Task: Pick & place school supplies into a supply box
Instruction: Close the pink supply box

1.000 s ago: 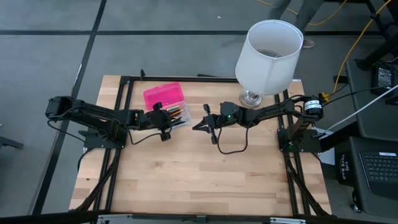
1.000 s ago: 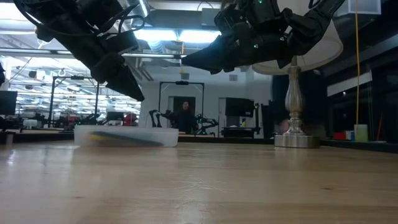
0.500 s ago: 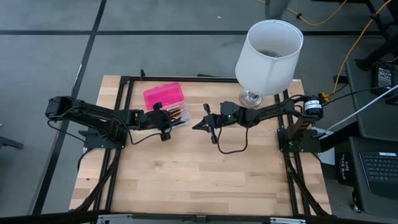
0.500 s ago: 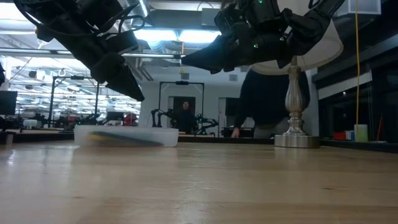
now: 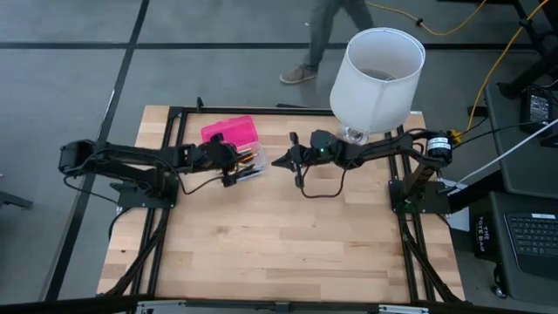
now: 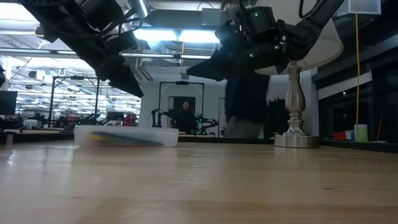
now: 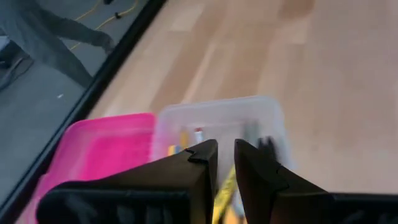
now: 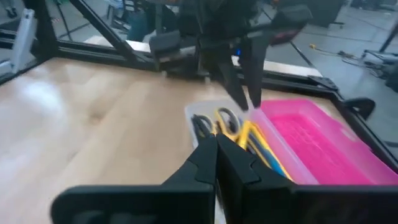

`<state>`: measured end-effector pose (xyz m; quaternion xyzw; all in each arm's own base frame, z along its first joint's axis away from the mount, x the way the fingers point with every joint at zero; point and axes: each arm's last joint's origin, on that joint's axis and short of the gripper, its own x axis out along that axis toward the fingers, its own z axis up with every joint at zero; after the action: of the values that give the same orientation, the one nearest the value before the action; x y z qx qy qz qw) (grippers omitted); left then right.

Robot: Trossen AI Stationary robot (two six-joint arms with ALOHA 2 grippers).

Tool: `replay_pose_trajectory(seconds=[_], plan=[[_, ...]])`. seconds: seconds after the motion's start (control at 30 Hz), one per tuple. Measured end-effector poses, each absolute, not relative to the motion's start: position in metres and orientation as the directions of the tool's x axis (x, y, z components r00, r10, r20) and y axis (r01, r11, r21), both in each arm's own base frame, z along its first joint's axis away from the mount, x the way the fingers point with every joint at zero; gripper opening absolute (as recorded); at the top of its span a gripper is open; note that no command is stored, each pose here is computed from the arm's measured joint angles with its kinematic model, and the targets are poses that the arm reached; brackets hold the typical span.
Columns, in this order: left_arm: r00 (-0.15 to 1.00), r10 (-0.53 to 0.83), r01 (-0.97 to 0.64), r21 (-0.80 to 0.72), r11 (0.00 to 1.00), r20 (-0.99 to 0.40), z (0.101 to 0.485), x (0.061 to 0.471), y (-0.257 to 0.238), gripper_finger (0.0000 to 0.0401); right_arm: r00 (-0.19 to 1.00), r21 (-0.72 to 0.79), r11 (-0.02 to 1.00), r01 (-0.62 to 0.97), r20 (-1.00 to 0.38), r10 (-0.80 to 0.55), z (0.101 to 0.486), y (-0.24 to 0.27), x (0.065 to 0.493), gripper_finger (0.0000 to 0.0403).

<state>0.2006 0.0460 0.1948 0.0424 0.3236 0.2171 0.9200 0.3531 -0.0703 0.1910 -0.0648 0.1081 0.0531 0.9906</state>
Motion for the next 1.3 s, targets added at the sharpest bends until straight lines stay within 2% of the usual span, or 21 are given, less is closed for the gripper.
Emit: replay_pose_trajectory(seconds=[0.13, 0.33, 0.5, 0.67, 0.8, 1.0, 1.17, 1.3], plan=[[0.649, 0.492, -0.410, 0.279, 0.868, -0.580, 0.195, 0.195, 0.057, 0.0047, 0.962, -0.123, 0.987, -0.099, -0.266, 0.064, 0.187, -0.081, 0.350, 0.0008], [0.539, 0.646, -0.518, 0.392, 0.760, -0.541, 0.197, 0.189, 0.074, 0.0047, 0.959, -0.115, 0.991, -0.070, -0.281, 0.036, 0.185, -0.092, 0.346, 0.0009], [0.531, 0.655, -0.542, 0.379, 0.750, -0.537, 0.198, 0.186, 0.083, 0.0047, 0.984, -0.160, 0.985, 0.066, -0.153, -0.091, 0.190, -0.090, 0.355, 0.0009], [0.522, 0.662, -0.552, 0.379, 0.743, -0.537, 0.198, 0.185, 0.085, 0.0047, 0.977, -0.249, 0.967, 0.050, -0.187, -0.098, 0.171, -0.075, 0.377, 0.0009], [0.521, 0.662, -0.554, 0.376, 0.742, -0.538, 0.198, 0.185, 0.085, 0.0047, 0.956, -0.285, 0.949, 0.131, -0.216, -0.197, 0.156, -0.077, 0.394, 0.0009], [0.504, 0.675, -0.565, 0.385, 0.730, -0.539, 0.197, 0.184, 0.086, 0.0047, 0.941, -0.296, 0.935, 0.194, -0.213, -0.262, 0.162, -0.082, 0.407, 0.0009], [0.401, 0.762, -0.673, 0.401, 0.622, -0.508, 0.197, 0.181, 0.088, 0.0047, 0.932, -0.274, 0.932, 0.235, -0.209, -0.297, 0.164, -0.084, 0.408, 0.0009], [0.379, 0.747, -0.653, 0.413, 0.634, -0.547, 0.193, 0.177, 0.087, 0.0047, 0.930, -0.260, 0.936, 0.239, -0.215, -0.297, 0.163, -0.084, 0.408, 0.0009]])
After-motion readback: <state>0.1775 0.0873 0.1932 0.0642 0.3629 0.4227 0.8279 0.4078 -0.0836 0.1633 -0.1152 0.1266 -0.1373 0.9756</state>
